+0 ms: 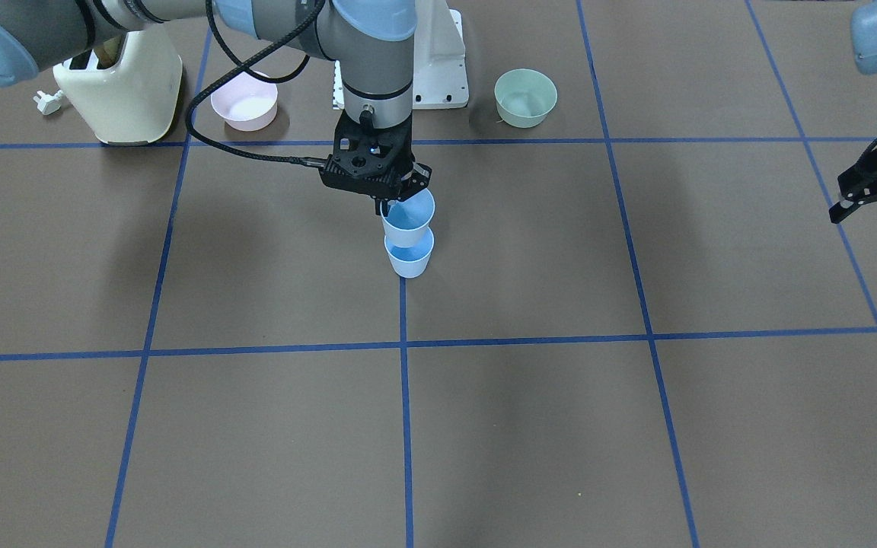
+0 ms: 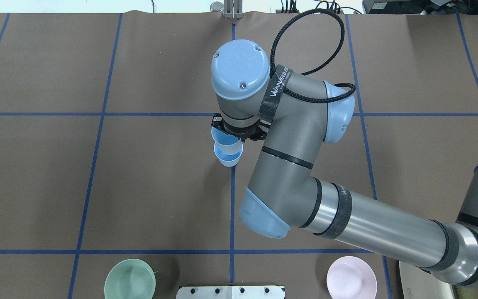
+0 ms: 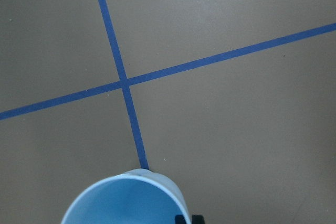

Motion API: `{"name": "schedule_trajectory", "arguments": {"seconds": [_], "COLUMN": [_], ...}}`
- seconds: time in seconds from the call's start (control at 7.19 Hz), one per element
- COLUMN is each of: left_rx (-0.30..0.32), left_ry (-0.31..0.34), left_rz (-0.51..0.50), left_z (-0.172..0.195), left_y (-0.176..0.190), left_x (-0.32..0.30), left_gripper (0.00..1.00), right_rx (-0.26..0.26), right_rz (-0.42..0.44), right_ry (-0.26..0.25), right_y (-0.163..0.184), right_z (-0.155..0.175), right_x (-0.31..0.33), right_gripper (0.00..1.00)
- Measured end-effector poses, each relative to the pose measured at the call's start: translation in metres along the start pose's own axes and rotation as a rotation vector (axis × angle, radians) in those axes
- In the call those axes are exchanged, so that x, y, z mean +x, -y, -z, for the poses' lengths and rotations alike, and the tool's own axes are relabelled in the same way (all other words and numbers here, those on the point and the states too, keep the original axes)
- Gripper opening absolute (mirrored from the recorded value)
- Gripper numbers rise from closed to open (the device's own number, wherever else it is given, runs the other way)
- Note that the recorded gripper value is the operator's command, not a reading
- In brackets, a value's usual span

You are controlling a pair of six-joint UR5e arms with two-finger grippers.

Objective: Stack blue cups with both arms
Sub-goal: 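Lower the right gripper's cup into the placed cup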

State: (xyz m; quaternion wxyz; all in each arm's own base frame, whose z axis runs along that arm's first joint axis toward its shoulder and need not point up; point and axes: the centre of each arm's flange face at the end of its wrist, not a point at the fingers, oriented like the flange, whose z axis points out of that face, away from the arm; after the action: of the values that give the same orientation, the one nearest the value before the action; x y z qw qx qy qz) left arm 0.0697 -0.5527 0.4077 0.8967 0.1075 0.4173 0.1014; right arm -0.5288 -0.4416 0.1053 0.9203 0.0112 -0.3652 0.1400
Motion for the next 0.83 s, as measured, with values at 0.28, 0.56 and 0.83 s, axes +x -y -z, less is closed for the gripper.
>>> {"name": "schedule_trajectory", "arguments": {"seconds": [0.28,0.56,0.83], "left_rx": [0.000,0.000,0.000], "left_ry": [0.000,0.000,0.000], "left_rz": [0.000,0.000,-0.001], "left_z": [0.000,0.000,0.000], "left_y": [0.000,0.000,0.000], "left_x": [0.000,0.000,0.000], "left_gripper": [0.98,0.98,0.98], "right_rx": [-0.002,-0.002,-0.002], "right_rz": [0.002,0.006,0.009], "right_ry": [-0.006,-0.013,-0.018], "right_y": [0.000,0.001,0.001], "right_z": [-0.004,-0.008,-0.014], "right_x": [-0.004,-0.004,-0.005], "right_gripper": [0.00,0.00,0.00]}}
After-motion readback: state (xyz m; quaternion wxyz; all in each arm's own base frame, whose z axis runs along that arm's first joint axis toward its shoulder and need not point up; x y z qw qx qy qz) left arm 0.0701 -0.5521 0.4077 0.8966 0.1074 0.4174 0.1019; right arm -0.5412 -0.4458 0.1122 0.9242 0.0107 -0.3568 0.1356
